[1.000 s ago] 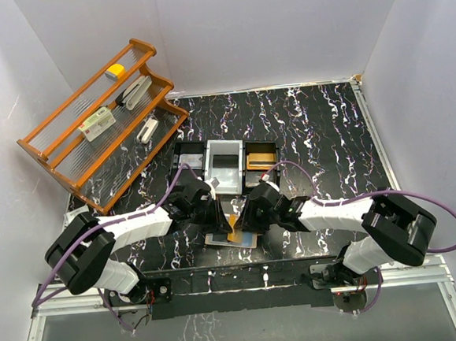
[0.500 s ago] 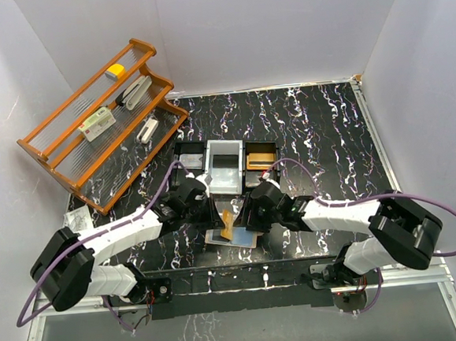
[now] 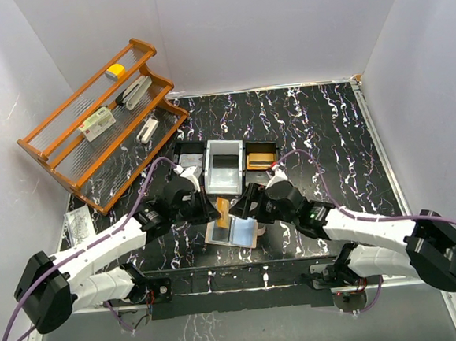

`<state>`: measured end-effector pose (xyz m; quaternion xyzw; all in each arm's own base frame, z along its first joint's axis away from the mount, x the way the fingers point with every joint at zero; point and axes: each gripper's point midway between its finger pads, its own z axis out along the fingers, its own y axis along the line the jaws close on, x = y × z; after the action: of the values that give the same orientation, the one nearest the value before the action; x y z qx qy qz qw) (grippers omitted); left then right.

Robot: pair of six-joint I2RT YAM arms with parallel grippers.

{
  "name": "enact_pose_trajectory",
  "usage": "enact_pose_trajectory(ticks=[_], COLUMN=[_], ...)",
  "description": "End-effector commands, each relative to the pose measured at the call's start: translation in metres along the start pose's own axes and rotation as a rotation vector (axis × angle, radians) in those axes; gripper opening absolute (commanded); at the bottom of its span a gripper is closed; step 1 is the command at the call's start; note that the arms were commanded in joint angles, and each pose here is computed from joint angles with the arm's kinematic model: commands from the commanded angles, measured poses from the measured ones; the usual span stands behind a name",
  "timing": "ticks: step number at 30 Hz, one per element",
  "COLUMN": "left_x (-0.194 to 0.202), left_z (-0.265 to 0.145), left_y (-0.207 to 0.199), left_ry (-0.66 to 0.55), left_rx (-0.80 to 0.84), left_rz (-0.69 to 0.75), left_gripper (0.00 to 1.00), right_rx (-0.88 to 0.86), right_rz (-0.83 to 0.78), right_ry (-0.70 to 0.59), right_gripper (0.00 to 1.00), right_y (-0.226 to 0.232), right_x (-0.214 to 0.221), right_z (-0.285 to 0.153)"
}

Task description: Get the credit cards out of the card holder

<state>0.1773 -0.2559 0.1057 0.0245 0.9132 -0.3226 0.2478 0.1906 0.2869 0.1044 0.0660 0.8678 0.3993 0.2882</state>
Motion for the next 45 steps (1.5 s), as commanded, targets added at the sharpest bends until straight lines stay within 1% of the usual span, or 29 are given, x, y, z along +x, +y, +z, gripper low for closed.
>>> enact_pose_trajectory(ticks=[1,2,3,5,7,10,14,21,32,36,39,42,45], left_x=[-0.012,-0.012,-0.016,-0.022,-0.028,-0.030,-0.033,-0.033,-0.031,-0.032,-0.032,-0.033,-0.033], left_z=[-0.007,-0.008,-0.010,-0.016,-0.025,-0.036,-0.045,-0.047,-0.049,-0.050,-0.050,-0.051,-0.051], left_y=[-0.005,-0.002,-0.001,-0.002,-0.011,-0.031,-0.051,-0.057,-0.060,-0.065,-0.066,-0.065,-0.065], left_ry=[-0.042,-0.039,-0.047,-0.059,-0.078,-0.071,-0.059,-0.052,-0.039,-0.027,-0.023,-0.035,-0.036], left_rx=[0.059,0.074,0.102,0.183,0.290,0.425,0.534,0.570,0.590,0.618,0.629,0.626,0.630], left_rz=[0.004,-0.010,-0.032,-0.089,-0.123,-0.113,-0.100,-0.096,-0.098,-0.093,-0.099,-0.100,-0.103], left_gripper=[0.00,0.00,0.00,0.00,0.00,0.00,0.00,0.00,0.00,0.00,0.00,0.00,0.00], right_rx=[-0.146,-0.152,-0.169,-0.248,-0.318,-0.394,-0.460,-0.537,-0.631,-0.661,-0.680,-0.710,-0.716], right_rz=[-0.073,-0.073,-0.066,-0.039,0.003,0.028,0.010,0.017,0.037,0.050,0.057,0.051,0.071], right_ry=[-0.131,-0.136,-0.142,-0.111,-0.087,-0.046,0.005,0.038,0.052,0.074,0.075,0.071,0.082], right_gripper=[0.81,0.85,0.85,0.82,0.79,0.76,0.72,0.64,0.48,0.40,0.32,0.24,0.15], right_y=[0.032,0.032,0.032,0.036,0.038,0.043,0.059,0.073,0.084,0.085,0.086,0.089,0.079], right_x=[-0.030,-0.032,-0.034,-0.037,-0.042,-0.041,-0.039,-0.036,-0.039,-0.037,-0.039,-0.042,-0.036], right_z=[-0.013,-0.015,-0.017,-0.021,-0.025,-0.027,-0.028,-0.031,-0.040,-0.041,-0.042,-0.046,-0.049])
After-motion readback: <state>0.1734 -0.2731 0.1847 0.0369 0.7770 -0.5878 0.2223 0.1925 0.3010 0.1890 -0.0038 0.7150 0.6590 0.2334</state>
